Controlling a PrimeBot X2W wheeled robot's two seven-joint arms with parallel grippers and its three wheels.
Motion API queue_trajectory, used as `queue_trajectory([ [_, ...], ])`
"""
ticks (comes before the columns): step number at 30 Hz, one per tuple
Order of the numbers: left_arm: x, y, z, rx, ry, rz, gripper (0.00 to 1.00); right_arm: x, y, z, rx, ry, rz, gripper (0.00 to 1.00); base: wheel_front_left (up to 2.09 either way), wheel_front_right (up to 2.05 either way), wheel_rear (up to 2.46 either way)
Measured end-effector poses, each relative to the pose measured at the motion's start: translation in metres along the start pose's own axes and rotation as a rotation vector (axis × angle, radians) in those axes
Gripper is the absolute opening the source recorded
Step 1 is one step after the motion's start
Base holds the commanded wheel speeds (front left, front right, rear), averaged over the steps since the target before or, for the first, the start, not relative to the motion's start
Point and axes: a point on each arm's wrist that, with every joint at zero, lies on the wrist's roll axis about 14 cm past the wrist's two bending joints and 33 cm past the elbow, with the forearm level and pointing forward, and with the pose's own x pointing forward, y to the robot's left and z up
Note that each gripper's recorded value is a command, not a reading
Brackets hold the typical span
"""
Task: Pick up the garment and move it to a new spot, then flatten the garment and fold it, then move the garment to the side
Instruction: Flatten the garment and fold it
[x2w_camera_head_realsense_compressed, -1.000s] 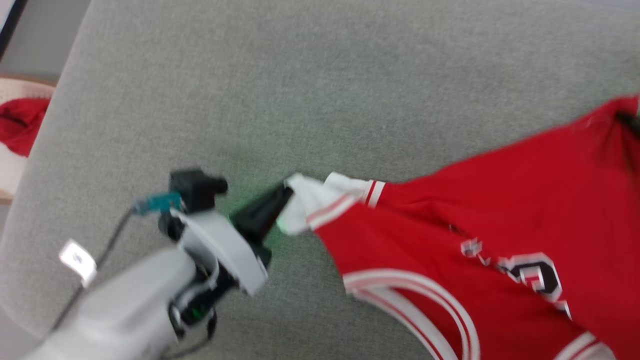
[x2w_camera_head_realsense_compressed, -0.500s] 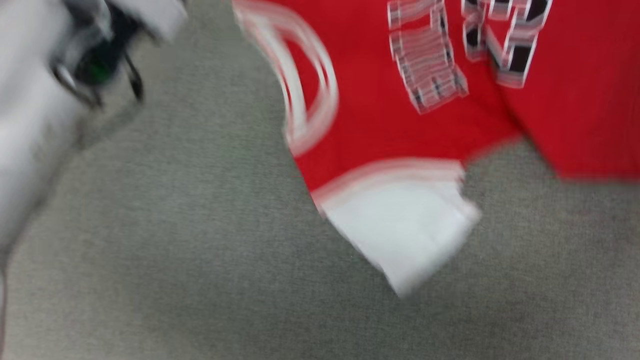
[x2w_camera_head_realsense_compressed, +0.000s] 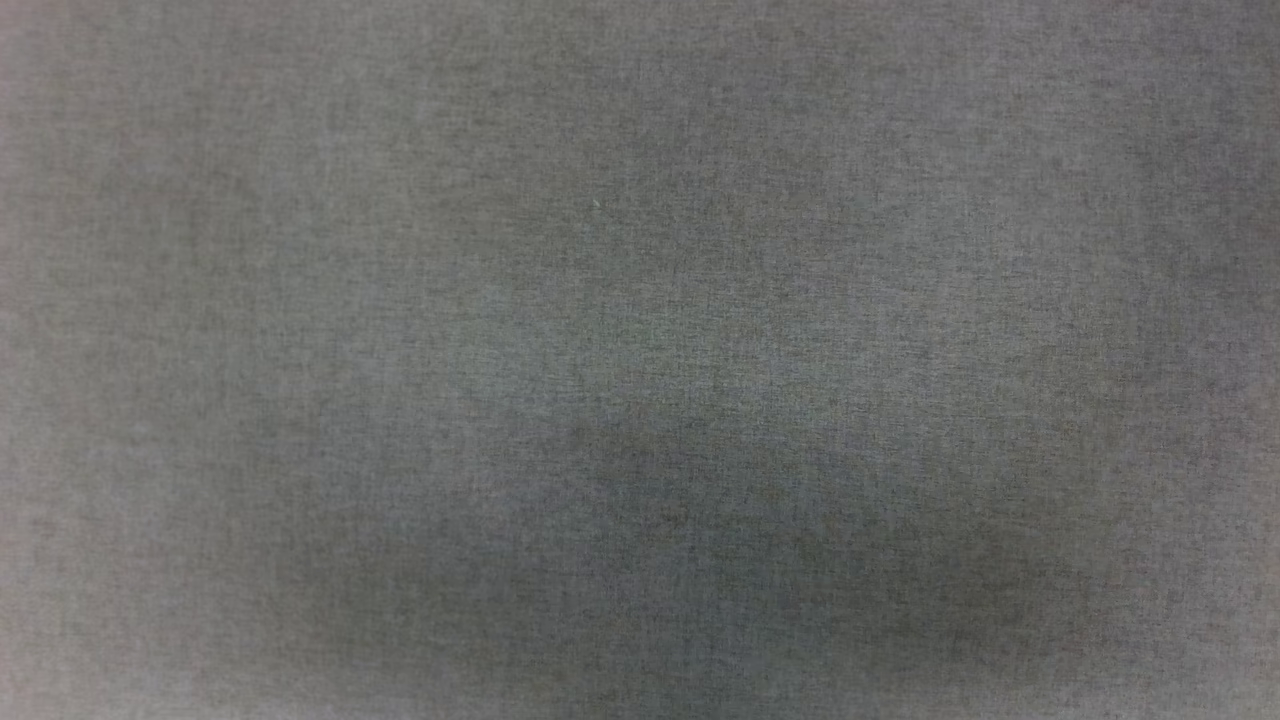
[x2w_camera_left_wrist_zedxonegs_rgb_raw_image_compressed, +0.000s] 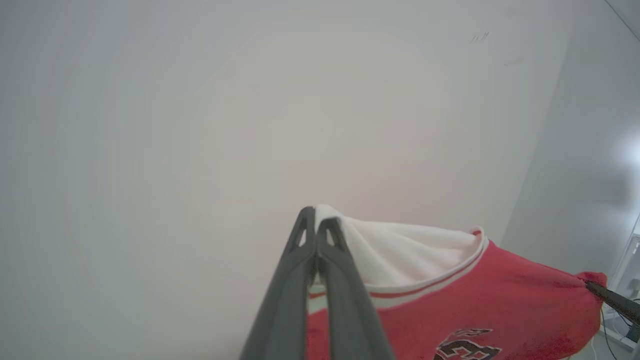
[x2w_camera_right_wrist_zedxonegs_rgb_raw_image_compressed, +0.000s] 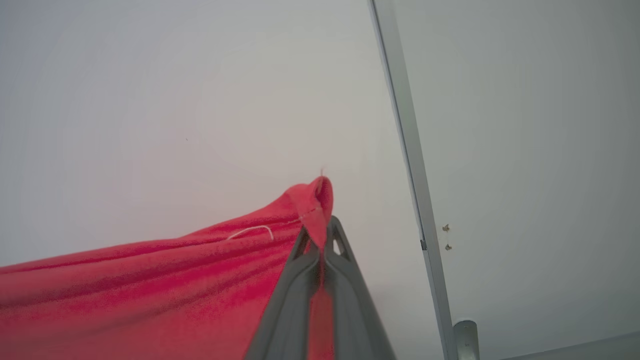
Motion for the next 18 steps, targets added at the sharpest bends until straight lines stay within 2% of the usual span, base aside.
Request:
queue_trajectory([
  [7, -0.042, -0.001, -0.067, -0.073, 0.152, -0.005, 0.0, -0.024, -0.017, -0.068, -0.027, 0.199, -0.006, 0.0, 0.0, 0.0, 0.0],
  [12, -0.079, -0.007, -0.086, -0.164, 0.19, -0.012, 0.0, -0.055, -0.028, -0.102, -0.021, 0.321, 0.017, 0.0, 0.0, 0.0, 0.0],
  [18, -0.142, -0.014, -0.11, -0.273, 0.238, 0.023, 0.0, -0.111, -0.038, -0.133, -0.019, 0.468, 0.067, 0.0, 0.0, 0.0, 0.0],
])
